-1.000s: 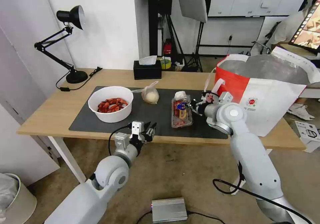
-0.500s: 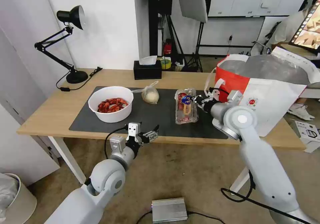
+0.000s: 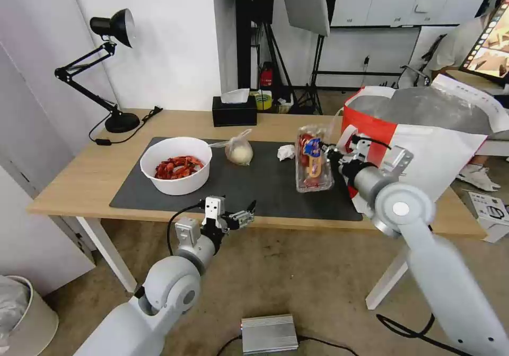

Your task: Pick up the trash from the table and place it into the takeout bag.

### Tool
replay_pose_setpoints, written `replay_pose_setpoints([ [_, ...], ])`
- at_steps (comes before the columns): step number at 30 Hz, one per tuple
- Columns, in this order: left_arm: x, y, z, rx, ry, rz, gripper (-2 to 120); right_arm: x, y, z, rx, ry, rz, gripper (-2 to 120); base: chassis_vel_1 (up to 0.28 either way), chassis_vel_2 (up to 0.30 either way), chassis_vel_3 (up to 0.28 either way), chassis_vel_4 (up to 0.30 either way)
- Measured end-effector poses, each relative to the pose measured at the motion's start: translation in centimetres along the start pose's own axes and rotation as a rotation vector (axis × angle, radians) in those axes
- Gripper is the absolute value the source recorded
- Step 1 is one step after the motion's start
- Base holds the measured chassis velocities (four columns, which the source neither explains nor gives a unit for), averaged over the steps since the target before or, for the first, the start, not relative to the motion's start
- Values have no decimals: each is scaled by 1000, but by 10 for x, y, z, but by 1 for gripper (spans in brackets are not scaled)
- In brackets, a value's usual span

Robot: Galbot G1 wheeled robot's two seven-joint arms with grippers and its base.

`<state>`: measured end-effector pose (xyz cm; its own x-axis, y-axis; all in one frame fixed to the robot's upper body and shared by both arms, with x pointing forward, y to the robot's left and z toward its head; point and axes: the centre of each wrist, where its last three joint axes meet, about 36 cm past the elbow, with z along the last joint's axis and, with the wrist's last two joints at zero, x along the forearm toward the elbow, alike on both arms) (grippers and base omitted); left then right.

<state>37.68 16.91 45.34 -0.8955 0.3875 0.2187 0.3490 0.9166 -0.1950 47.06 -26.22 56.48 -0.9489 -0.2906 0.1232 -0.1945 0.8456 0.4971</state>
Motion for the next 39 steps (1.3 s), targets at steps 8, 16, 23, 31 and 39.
replay_pose_setpoints([
  [8, 0, -5, 4, 8, 2, 0, 100, 7, 0, -12, 67, -152, -42, 0, 0, 0, 0, 0],
  [16, -2, -8, 7, 13, 6, -1, 100, 14, 1, -28, 94, -318, -57, 0, 0, 0, 0, 0],
  [23, -2, -10, 9, 11, 9, 0, 100, 20, -3, -51, 77, -459, -63, 0, 0, 0, 0, 0],
  [31, -3, -11, 12, 12, 14, -3, 100, 20, -10, -73, 14, -559, -10, 0, 0, 0, 0, 0],
  [39, -5, -12, 14, 13, 17, -4, 100, 7, -13, -91, -2, -638, 97, 0, 0, 0, 0, 0],
])
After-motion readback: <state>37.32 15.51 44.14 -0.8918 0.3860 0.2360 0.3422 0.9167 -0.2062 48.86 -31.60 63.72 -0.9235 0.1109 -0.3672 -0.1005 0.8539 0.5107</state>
